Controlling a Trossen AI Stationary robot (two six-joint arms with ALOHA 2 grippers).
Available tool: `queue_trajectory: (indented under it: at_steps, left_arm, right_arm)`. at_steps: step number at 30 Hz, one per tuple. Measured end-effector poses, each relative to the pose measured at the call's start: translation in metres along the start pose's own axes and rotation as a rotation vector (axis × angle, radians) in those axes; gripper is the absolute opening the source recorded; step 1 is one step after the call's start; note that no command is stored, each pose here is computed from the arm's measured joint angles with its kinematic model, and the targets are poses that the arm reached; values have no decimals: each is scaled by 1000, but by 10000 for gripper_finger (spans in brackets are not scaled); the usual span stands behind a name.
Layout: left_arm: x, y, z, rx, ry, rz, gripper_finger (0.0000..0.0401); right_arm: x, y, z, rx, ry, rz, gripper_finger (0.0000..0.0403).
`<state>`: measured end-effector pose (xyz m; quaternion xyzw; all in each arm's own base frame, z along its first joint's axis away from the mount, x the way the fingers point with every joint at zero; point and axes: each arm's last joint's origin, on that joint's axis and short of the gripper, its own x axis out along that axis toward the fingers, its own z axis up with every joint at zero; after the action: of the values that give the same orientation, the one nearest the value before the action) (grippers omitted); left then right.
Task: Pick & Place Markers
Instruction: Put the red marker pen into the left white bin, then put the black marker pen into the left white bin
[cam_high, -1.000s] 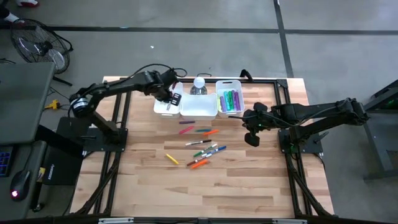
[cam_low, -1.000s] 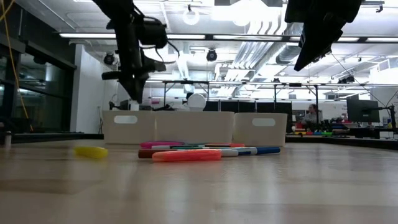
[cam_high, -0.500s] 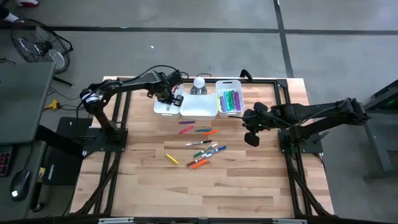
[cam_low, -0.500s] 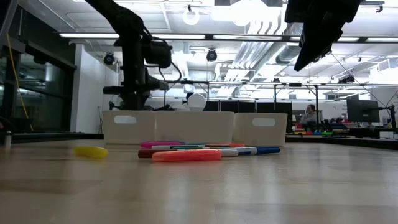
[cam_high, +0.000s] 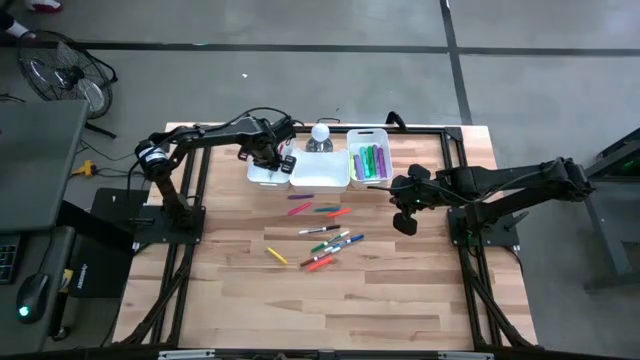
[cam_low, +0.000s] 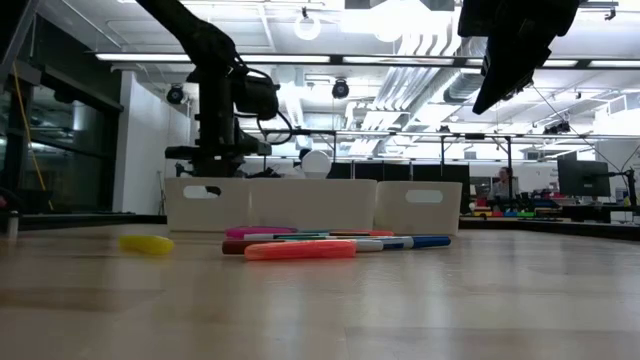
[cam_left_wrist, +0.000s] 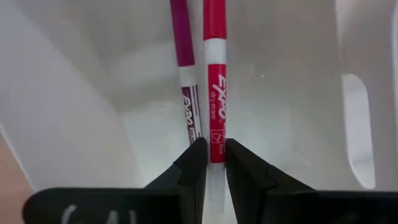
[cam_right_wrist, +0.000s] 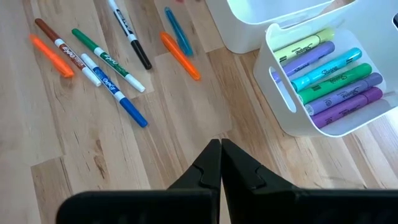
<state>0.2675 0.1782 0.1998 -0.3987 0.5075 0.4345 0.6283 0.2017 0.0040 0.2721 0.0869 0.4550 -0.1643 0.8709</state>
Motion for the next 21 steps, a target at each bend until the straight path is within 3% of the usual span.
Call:
queue_trajectory:
  at_steps: [12, 21]
  left_arm:
    - [-1, 0, -1, 29, 19, -22, 61]
    - [-30, 1, -7, 101, -53, -77, 62]
  right_arm:
    - [0, 0, 0, 1, 2, 5, 0]
    - [0, 0, 0, 2, 4, 8, 0]
